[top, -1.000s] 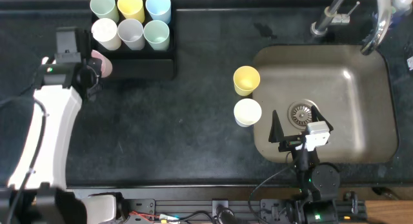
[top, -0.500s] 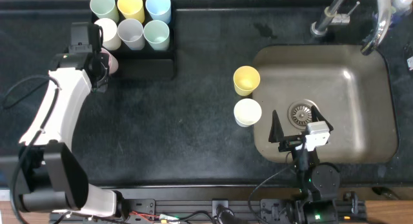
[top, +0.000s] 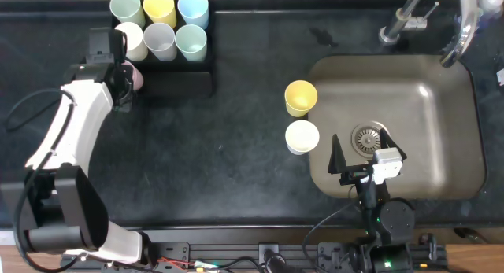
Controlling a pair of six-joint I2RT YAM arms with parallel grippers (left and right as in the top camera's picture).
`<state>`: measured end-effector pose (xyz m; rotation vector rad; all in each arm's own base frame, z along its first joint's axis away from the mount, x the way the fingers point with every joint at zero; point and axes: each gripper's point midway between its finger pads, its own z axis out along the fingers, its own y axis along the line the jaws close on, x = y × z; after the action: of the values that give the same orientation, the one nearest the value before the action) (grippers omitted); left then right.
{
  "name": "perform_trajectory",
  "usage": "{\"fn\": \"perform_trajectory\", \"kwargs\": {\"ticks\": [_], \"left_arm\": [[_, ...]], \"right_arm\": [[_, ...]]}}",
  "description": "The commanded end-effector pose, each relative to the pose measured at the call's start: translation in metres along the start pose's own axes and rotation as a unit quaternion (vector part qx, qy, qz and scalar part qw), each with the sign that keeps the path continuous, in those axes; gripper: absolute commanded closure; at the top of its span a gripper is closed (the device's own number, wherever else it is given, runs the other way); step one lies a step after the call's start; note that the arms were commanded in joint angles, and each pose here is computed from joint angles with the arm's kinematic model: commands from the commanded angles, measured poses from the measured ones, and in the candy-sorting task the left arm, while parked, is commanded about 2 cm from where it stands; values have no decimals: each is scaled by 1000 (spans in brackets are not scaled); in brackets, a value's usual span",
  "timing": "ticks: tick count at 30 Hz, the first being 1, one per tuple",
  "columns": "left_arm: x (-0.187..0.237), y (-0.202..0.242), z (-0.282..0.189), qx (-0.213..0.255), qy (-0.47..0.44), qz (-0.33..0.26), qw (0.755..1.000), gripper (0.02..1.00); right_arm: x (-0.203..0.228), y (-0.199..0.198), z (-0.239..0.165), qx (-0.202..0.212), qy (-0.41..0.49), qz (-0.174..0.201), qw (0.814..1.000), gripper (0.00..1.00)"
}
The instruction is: Store Cups
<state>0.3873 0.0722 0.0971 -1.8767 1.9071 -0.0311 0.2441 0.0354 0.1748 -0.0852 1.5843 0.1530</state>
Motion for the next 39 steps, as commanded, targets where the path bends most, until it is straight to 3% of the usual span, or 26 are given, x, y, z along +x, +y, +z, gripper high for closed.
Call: {"fn": "perform_trajectory", "kwargs": {"ticks": [1,10,18,21,39], "left_arm": [[-4,7,9,-16,-8,-6,1000,982],[4,12,23,-33,4,1,999,943],[4,7,23,-24,3,-1,1000,669],[1,3,17,-13,1,-5,1000,619],[-31,-22,-73,105,-22,-40,993,603]], "right_arm": [[3,1,0,-3,-1,2,1000,3],[3,1,0,-2,-1,2,1000,3],[3,1,0,-2,-1,2,1000,5],[3,1,0,-2,-1,2,1000,5],[3,1,0,-2,-1,2,1000,3]]}}
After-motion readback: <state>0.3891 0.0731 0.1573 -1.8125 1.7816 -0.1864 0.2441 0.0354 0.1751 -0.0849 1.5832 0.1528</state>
